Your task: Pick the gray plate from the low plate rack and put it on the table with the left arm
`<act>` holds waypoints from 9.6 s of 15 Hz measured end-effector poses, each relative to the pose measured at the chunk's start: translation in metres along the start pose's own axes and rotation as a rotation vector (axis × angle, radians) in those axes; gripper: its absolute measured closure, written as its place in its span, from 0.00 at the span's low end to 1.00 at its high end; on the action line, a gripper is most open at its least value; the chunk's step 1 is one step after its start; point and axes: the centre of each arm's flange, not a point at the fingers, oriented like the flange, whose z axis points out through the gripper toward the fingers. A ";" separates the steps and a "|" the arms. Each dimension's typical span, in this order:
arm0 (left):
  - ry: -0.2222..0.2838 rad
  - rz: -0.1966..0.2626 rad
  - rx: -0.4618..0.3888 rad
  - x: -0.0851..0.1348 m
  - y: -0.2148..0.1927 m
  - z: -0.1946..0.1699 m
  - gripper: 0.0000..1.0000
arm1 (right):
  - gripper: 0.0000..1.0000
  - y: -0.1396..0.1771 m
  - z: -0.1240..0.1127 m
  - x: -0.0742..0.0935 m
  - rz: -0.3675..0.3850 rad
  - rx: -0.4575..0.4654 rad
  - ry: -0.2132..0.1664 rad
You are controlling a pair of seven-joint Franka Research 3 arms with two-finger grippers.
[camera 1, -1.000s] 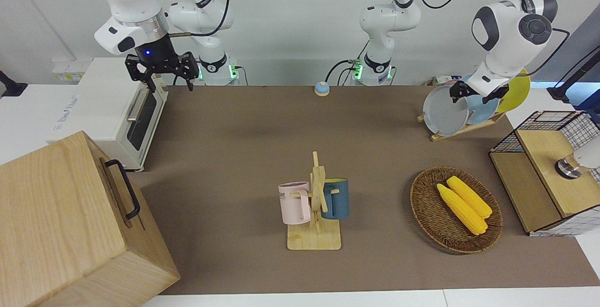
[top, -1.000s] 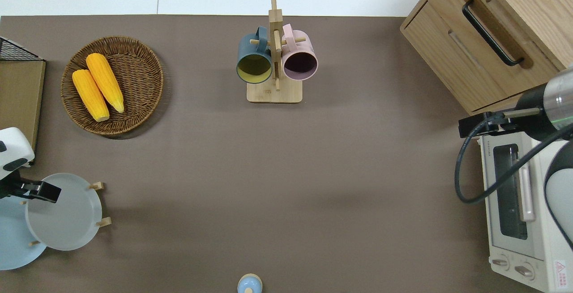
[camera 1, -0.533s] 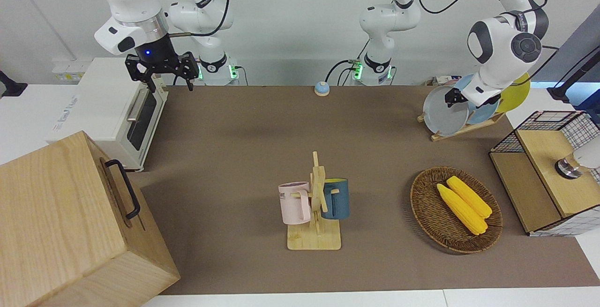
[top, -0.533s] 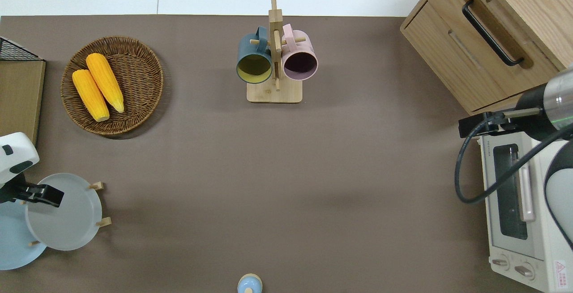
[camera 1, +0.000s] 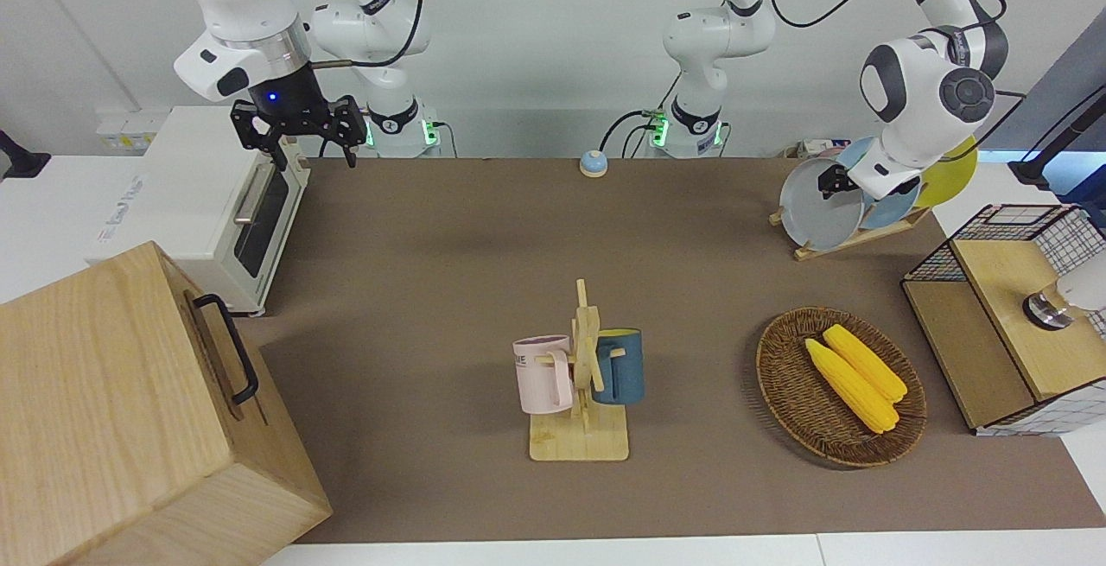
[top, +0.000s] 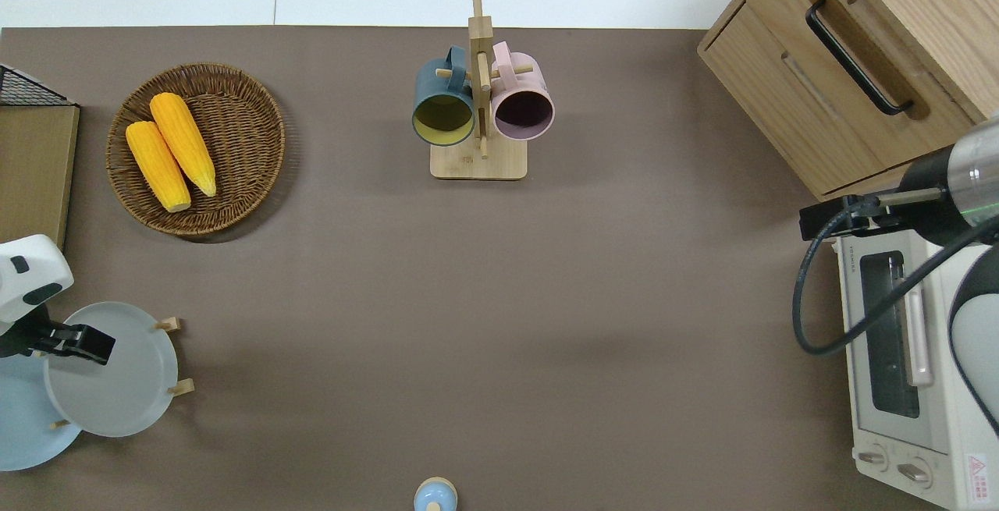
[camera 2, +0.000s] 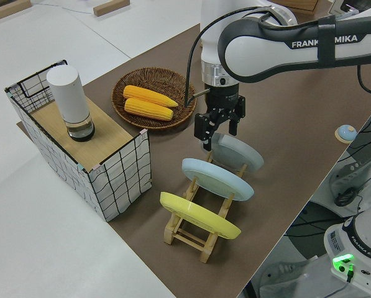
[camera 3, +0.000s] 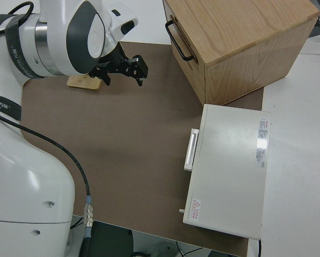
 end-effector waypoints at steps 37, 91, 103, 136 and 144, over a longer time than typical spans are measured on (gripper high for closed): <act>0.003 0.002 -0.001 0.002 0.002 0.006 0.86 | 0.01 0.000 0.000 0.000 0.000 0.000 0.000; 0.040 0.247 -0.528 0.057 0.088 0.065 0.92 | 0.01 0.000 0.000 0.000 0.000 0.000 0.000; 0.074 0.308 -0.544 0.062 0.084 0.092 0.92 | 0.01 0.000 0.000 0.000 0.000 0.000 0.000; 0.269 0.162 -0.227 0.067 0.087 -0.093 0.00 | 0.01 0.000 0.000 0.000 0.000 0.000 0.000; 0.240 -0.044 -0.192 0.041 0.098 -0.176 0.00 | 0.01 0.000 0.000 0.000 0.000 0.000 0.000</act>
